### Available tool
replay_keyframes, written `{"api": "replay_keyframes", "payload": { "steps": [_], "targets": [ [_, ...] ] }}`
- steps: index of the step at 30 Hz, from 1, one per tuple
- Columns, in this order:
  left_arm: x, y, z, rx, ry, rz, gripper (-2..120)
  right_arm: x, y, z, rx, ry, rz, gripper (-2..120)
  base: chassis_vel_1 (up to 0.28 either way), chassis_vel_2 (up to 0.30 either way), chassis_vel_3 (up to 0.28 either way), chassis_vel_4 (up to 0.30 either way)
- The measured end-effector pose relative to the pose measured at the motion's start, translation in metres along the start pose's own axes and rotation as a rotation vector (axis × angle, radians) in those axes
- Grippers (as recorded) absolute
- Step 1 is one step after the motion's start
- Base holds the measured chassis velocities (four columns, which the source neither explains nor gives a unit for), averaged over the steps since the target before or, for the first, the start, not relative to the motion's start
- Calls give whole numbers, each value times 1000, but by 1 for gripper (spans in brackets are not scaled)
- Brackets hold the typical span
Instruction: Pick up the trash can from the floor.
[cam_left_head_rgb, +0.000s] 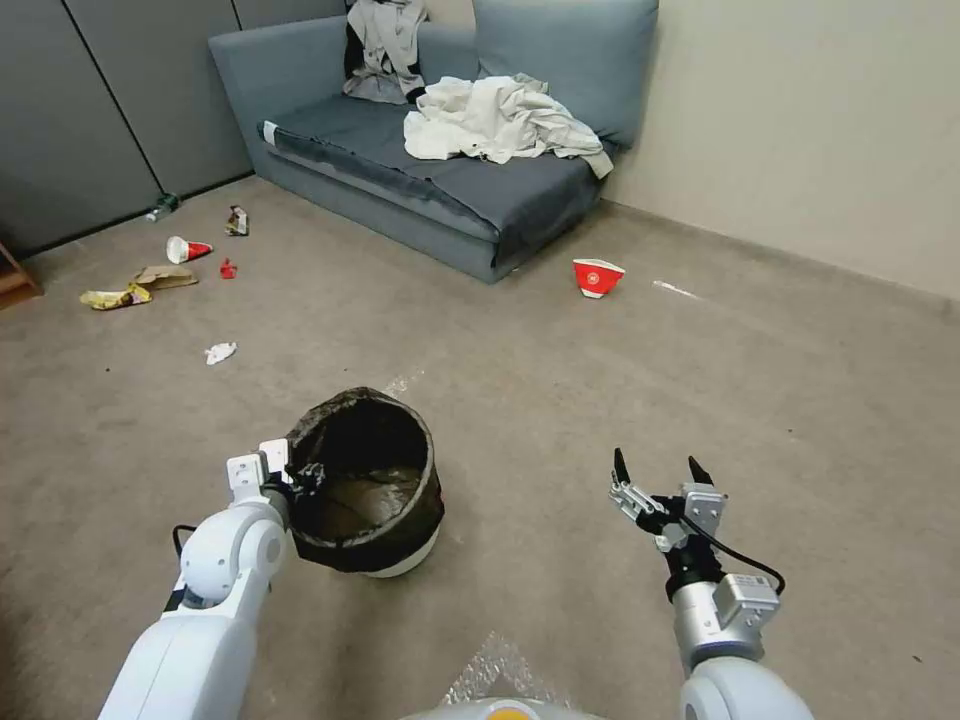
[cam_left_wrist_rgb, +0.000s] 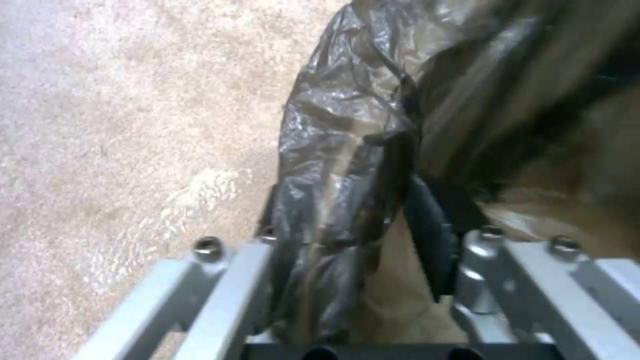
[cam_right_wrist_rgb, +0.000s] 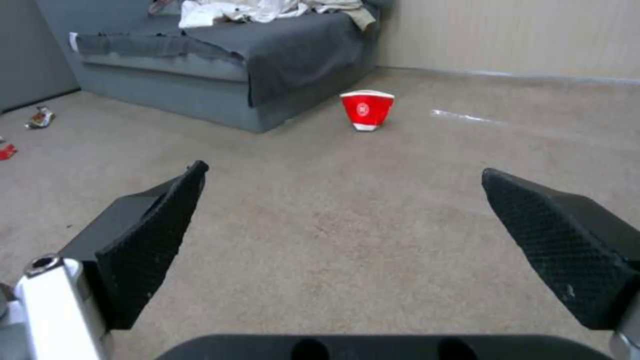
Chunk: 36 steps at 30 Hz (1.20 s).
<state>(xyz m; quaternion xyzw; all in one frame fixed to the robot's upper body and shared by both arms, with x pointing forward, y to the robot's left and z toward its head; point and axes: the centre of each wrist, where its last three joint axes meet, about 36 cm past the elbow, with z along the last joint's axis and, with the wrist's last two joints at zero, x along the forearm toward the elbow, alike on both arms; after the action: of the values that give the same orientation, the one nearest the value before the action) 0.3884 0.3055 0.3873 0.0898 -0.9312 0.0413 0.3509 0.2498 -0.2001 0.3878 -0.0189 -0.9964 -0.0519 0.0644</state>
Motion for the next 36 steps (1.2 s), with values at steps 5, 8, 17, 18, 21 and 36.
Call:
{"api": "replay_keyframes", "payload": {
  "steps": [5,8,17,18,21,36],
  "targets": [
    [6,-1,-5,18,-18,23,11,0,1,0,-1,0,-2,100,0,0,0,0],
    [9,-1,-7,32,-29,38,9,0,1,0,-1,0,-3,100,0,0,0,0],
    [23,-3,-9,82,-94,91,3,-1,1,0,0,-2,-3,100,0,0,0,0],
    [30,-4,-9,102,-111,118,3,-1,1,0,0,-2,-3,100,0,0,0,0],
    [37,-5,-7,131,-133,170,3,-1,1,0,1,-2,-2,100,0,0,0,0],
    [119,-8,-1,59,-378,346,3,-1,0,-6,1,-19,5,100,0,0,0,0]
  ]
}}
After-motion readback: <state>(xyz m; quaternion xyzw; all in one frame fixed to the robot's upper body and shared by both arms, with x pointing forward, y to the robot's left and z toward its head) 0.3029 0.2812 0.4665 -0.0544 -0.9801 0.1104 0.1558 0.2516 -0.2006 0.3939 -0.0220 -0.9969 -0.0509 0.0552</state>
